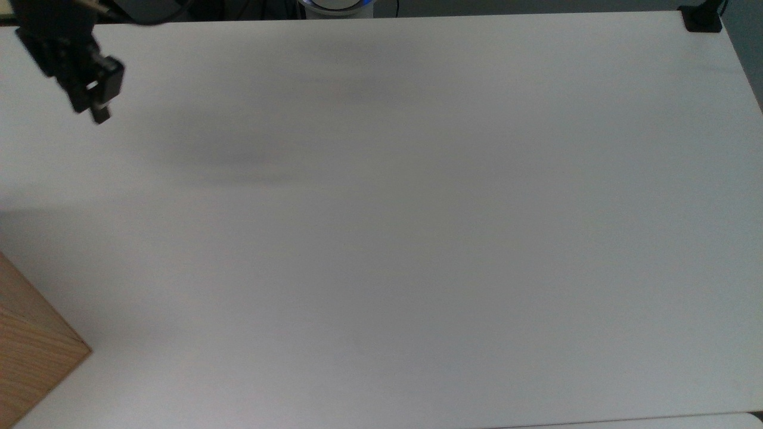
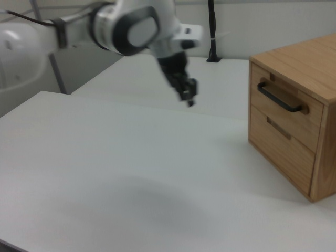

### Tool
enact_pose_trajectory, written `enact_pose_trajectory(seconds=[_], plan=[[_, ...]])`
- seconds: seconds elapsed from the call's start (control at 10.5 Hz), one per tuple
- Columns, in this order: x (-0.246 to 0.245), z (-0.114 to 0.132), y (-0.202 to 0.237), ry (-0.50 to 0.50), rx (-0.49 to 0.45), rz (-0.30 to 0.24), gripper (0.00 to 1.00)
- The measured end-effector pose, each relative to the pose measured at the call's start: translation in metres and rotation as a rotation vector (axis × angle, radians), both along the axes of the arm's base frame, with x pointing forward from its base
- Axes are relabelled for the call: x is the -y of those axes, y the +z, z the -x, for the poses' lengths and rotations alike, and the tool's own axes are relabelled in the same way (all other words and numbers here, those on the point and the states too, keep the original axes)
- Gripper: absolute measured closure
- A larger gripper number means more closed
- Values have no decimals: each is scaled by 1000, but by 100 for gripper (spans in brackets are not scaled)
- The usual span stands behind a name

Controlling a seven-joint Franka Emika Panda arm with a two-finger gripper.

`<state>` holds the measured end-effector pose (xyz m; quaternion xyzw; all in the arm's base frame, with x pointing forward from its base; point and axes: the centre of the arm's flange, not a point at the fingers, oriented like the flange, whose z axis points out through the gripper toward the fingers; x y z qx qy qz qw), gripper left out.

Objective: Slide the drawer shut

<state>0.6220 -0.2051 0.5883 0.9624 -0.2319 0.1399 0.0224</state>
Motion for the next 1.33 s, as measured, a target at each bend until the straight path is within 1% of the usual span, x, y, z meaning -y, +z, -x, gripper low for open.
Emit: enact_pose_trajectory(seconds=[0.1, 0.19, 0.38, 0.48, 0.57, 0.76, 1.05, 1.33], plan=[[-30, 17, 7, 97, -95, -31, 50], [-73, 31, 11, 231, -190, -57, 29], [-121, 37, 10, 387, -256, -67, 1], [-137, 36, 7, 440, -267, -64, 0], [-146, 35, 6, 469, -269, -61, 0], [-155, 38, 14, 497, -259, -53, 0], [-163, 42, 21, 510, -251, -46, 0], [-149, 45, 26, 484, -244, -43, 0]])
